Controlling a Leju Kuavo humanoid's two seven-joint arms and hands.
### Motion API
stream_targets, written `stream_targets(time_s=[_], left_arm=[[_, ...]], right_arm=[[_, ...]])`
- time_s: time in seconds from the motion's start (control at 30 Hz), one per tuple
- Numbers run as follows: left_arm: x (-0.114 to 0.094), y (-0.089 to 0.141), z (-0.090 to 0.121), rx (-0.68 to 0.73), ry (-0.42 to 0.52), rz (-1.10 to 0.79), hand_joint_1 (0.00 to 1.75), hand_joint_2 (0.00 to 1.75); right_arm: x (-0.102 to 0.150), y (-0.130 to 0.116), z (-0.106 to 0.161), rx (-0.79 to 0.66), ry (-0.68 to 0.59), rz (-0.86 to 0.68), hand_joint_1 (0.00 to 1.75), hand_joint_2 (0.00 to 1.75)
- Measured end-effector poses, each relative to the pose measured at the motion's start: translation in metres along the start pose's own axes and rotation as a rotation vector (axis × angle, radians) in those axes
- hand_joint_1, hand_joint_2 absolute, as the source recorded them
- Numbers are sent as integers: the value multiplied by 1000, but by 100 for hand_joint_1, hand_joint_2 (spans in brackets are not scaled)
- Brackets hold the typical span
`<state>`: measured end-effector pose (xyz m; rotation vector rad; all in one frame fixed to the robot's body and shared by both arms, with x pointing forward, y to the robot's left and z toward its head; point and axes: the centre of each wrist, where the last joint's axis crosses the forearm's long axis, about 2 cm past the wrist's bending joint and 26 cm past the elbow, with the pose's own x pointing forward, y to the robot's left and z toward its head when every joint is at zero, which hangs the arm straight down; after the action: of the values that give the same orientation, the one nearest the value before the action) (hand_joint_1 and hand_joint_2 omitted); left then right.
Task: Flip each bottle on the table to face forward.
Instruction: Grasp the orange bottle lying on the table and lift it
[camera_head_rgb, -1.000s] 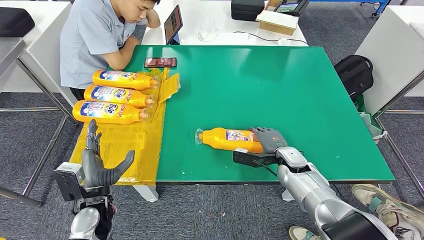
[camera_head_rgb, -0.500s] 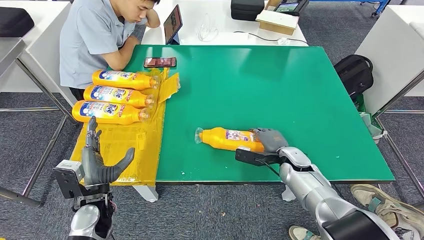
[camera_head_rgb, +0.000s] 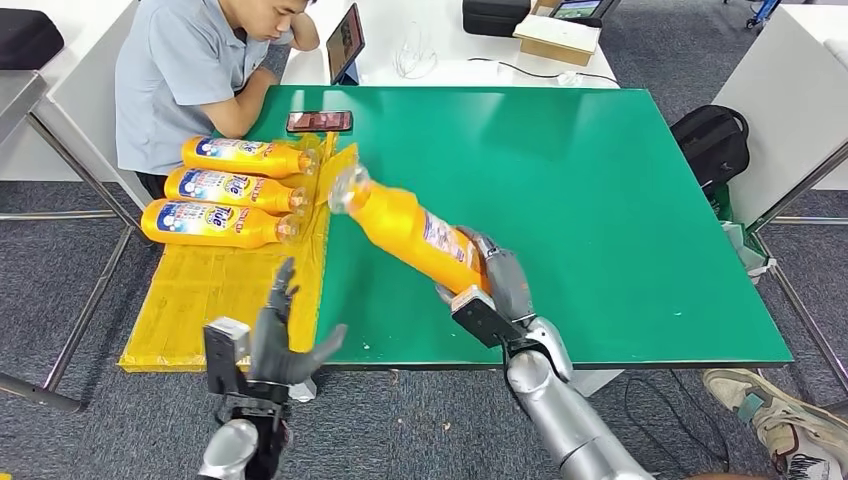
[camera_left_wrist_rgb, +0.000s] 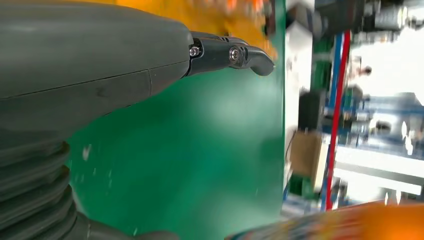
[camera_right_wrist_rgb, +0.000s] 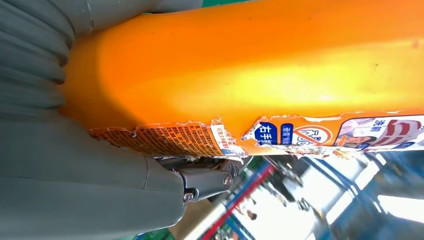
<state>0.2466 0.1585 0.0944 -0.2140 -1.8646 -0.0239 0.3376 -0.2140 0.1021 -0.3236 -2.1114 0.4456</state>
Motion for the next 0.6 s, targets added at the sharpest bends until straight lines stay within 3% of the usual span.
stream_targets(time_s=[0.13, 0.3, 0.43, 0.6], left_arm=[[-1, -21, 5, -132, -20, 1, 0, 175], [-1, -34, 11, -255, -66, -15, 0, 175], [2, -36, 11, -288, -106, -18, 0, 175], [4, -34, 10, -254, -84, 62, 0, 175]], right_arm=[[14, 6, -1, -30, -31, -84, 173, 175], [20, 20, 3, 69, -44, -135, 175, 175], [25, 43, 10, 177, -72, -132, 175, 175], [34, 68, 19, 221, -88, -127, 175, 175]])
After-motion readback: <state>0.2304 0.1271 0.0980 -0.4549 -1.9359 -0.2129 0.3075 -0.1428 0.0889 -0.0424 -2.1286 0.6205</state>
